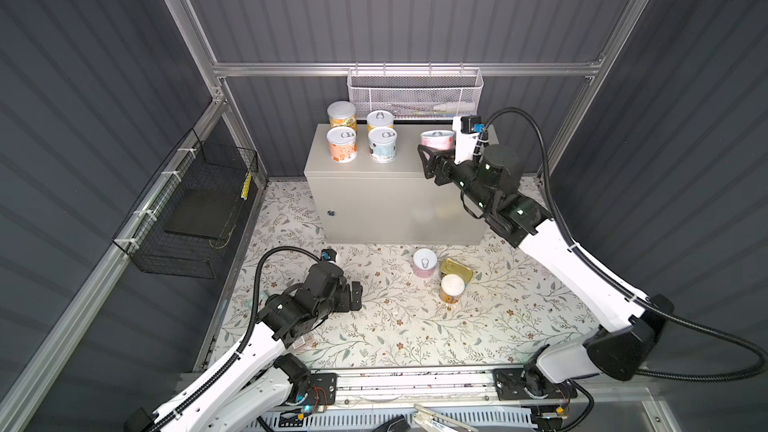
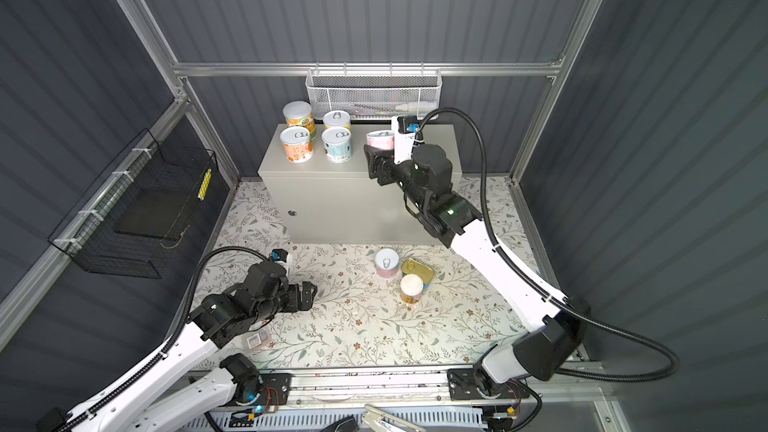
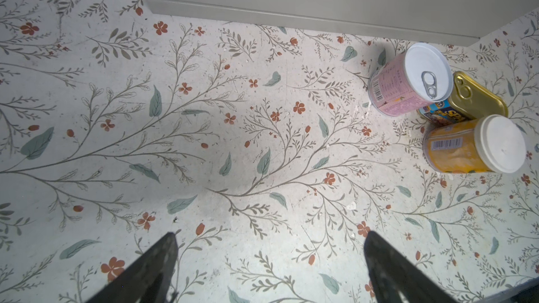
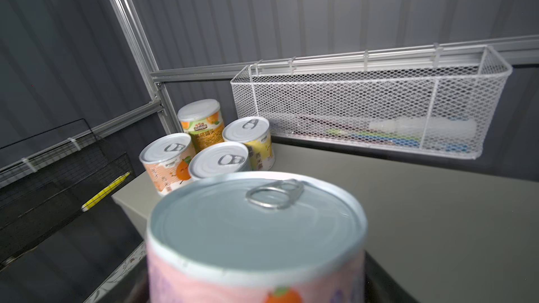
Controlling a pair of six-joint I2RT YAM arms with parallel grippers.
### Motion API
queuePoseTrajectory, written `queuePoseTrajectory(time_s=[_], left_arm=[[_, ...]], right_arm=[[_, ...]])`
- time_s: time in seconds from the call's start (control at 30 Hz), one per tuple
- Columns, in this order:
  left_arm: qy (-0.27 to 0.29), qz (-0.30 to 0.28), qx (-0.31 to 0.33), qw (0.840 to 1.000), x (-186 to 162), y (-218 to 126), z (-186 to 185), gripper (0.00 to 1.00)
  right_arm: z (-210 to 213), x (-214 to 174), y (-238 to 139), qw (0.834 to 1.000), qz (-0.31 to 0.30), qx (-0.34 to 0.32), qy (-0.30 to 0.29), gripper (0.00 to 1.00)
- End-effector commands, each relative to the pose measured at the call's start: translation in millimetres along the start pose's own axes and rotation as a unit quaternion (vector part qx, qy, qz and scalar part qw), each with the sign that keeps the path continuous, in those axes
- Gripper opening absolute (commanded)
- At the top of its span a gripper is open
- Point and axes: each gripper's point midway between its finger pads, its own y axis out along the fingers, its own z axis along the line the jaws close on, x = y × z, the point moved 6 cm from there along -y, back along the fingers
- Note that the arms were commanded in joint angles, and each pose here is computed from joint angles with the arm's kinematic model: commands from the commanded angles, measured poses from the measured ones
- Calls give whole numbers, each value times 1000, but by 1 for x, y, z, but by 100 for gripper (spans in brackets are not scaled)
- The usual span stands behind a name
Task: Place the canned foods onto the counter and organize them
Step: 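Lift the pink can with the right gripper up over the cabinet top, then set the pink can beside the blue-green can and open the right gripper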
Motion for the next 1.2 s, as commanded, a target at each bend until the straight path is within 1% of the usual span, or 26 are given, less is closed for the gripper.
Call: queuePoseTrajectory(time_s=[0.0, 0.13, 0.27, 0.4, 0.5, 0.63, 0.7, 0.77, 0.9, 1.0, 1.1, 1.17], left_arm=[[-12, -12, -9, 1000, 3, 0, -2, 100], [-8, -17, -3, 1000, 6, 3, -2, 100], [-1, -12, 5, 1000, 5, 11, -2, 100], [3, -7, 17, 1000, 4, 19, 0, 100], [2, -4, 26, 1000, 4, 23, 0, 100], [-7, -9, 23, 1000, 7, 24, -2, 100], [-8, -14, 19, 1000, 10, 23, -4, 100], [-9, -14, 19, 1000, 14, 21, -6, 100], [-16, -5, 11, 1000, 16, 18, -9, 100], [-30, -1, 12, 999, 14, 13, -8, 100], [-44, -8, -2, 999, 13, 8, -8, 100], [-48, -12, 1, 999, 13, 2, -6, 100]], right_arm=[[-9, 37, 17, 998, -57, 22, 7, 67], [-23, 26, 59, 998, -54, 8, -19, 68], [-39, 11, 90, 998, -53, 3, -20, 68], [-48, 4, 113, 998, -64, 13, -16, 68], [-53, 0, 130, 999, -52, 15, -8, 69], [-54, -5, 141, 998, -49, 30, 3, 73], [-55, -5, 140, 998, -48, 28, 7, 84], [-56, -4, 136, 999, -47, 25, 11, 98], [-54, 8, 119, 998, -47, 26, 12, 99], [-54, 24, 97, 999, -44, 10, 9, 99], [-51, 42, 61, 999, -46, 1, -7, 99], [-48, 47, 30, 999, -49, 2, -13, 99]])
